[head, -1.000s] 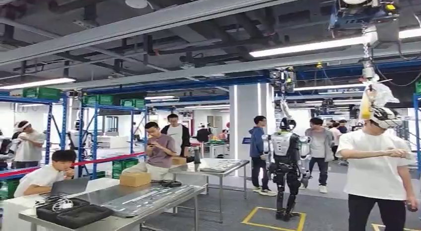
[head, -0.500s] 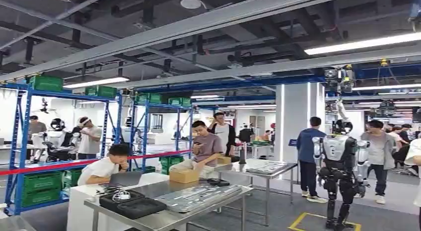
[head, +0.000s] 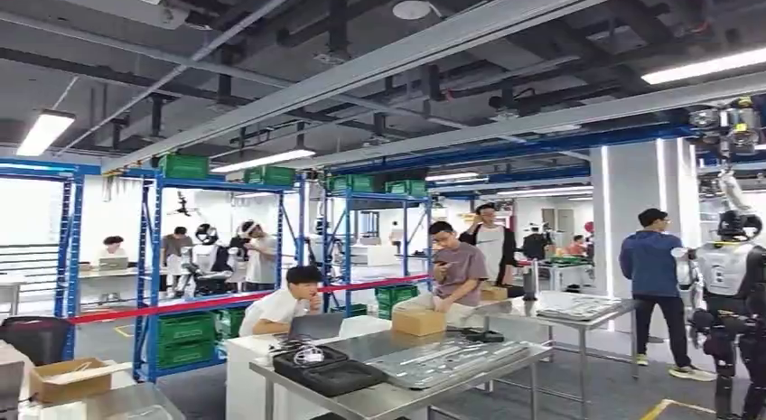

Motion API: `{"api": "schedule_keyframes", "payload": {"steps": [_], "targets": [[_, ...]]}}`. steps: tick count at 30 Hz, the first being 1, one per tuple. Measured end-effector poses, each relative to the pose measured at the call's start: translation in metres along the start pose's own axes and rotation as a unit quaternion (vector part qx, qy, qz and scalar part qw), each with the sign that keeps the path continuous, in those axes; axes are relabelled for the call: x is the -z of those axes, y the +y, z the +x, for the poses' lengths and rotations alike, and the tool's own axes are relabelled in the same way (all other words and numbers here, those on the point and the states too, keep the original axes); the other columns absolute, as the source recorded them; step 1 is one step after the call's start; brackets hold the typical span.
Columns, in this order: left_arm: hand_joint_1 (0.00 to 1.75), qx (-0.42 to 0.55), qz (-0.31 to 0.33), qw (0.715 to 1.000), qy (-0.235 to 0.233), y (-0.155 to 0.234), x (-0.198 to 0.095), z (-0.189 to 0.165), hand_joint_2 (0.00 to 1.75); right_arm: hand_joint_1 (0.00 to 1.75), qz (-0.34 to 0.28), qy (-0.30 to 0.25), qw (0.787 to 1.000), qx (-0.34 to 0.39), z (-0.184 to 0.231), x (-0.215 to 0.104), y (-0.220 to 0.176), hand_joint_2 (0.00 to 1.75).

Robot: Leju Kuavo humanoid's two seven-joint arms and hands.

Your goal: Take the parts from the cabinet and place them on the table.

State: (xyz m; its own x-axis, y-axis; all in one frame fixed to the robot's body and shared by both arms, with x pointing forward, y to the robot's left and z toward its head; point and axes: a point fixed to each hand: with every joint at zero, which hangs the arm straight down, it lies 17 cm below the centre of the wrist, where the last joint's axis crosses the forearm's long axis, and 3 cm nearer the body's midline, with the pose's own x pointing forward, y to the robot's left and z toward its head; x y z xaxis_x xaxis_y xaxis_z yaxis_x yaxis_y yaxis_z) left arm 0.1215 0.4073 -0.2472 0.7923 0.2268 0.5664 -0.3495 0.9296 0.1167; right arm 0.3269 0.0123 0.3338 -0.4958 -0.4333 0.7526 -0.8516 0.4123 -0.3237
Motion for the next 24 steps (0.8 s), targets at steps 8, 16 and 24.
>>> {"api": "schedule_keyframes", "payload": {"steps": [8, 16, 24], "targets": [[0.0, 0.002, 0.001, 1.0, -0.001, 0.005, 0.0, 0.001, 1.75, 1.75, 0.003, -0.009, 1.0, -0.004, 0.007, 0.005, 0.0, 1.75], [0.0, 0.002, 0.001, 1.0, -0.011, 0.006, 0.002, 0.008, 1.75, 1.75, 0.007, -0.009, 1.0, -0.008, 0.013, 0.01, -0.003, 1.75], [0.0, 0.001, -0.009, 1.0, -0.008, -0.001, -0.001, 0.002, 1.75, 1.75, 0.015, -0.017, 1.0, -0.013, 0.021, 0.018, -0.005, 1.75]]}}
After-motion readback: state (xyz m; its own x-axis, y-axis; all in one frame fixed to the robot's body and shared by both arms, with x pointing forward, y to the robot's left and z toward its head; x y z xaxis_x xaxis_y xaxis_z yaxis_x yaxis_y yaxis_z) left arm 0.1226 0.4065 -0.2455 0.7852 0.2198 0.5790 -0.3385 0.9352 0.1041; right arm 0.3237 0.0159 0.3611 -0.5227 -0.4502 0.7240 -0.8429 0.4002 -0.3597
